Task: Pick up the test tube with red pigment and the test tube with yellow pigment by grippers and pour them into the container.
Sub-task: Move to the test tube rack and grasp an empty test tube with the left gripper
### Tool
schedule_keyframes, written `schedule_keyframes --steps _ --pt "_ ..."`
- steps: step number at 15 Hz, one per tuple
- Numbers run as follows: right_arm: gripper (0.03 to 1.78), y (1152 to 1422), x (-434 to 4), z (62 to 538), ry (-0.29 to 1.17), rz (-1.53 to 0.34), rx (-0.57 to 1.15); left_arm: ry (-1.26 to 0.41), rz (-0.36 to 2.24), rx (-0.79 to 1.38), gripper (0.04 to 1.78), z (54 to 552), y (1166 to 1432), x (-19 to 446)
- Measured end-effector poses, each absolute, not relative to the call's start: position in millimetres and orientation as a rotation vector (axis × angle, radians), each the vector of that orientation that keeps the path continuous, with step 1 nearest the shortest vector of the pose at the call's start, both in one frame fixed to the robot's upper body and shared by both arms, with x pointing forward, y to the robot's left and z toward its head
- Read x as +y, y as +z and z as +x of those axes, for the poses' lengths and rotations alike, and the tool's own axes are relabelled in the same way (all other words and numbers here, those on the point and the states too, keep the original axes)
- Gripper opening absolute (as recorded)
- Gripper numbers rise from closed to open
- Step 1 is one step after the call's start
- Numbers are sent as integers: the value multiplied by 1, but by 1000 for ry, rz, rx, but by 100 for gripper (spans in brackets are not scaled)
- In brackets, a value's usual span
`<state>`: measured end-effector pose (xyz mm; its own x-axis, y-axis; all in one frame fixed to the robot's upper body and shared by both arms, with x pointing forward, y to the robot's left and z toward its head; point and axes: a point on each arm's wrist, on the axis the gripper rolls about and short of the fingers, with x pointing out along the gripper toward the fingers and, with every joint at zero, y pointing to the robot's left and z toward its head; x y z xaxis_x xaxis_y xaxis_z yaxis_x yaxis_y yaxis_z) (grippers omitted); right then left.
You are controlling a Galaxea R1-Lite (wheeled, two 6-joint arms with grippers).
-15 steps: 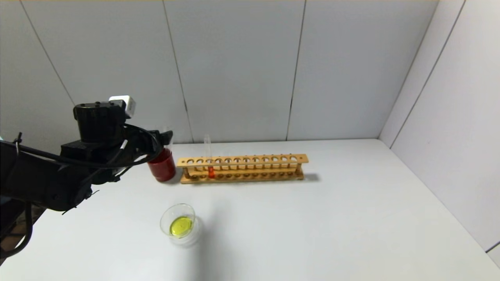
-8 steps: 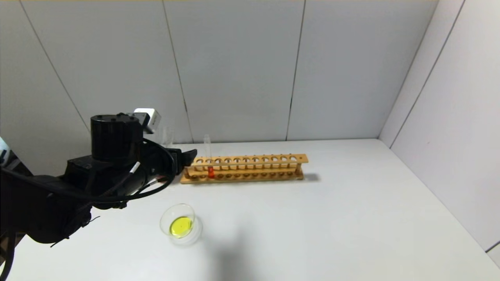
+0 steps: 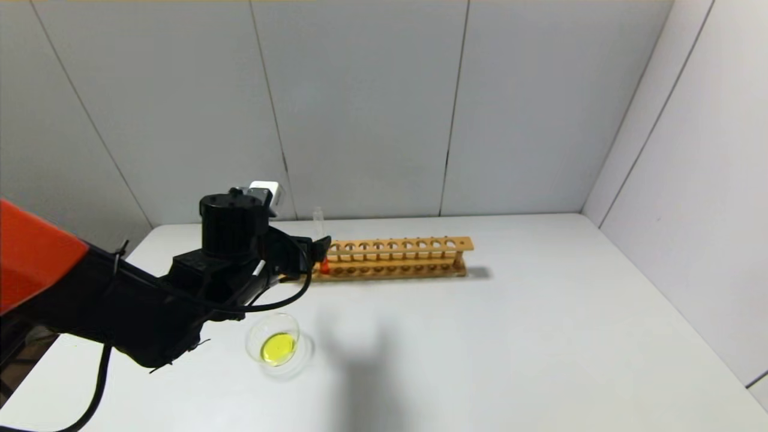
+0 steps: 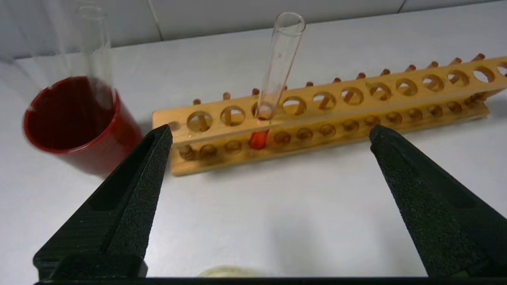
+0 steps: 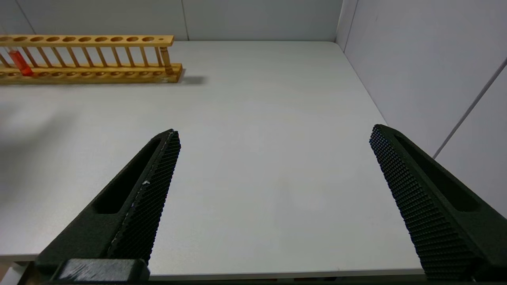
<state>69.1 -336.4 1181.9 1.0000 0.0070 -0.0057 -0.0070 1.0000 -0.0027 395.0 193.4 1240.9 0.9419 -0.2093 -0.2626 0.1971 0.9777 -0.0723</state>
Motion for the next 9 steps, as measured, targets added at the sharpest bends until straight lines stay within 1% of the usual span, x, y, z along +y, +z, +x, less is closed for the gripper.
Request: schedule_keyframes --steps 5,9 --pt "175 1182 -336 69 7 -3 6 -204 -35 279 175 435 1220 175" --pt "175 1182 -336 69 7 -3 6 -182 -35 294 175 457 1206 174"
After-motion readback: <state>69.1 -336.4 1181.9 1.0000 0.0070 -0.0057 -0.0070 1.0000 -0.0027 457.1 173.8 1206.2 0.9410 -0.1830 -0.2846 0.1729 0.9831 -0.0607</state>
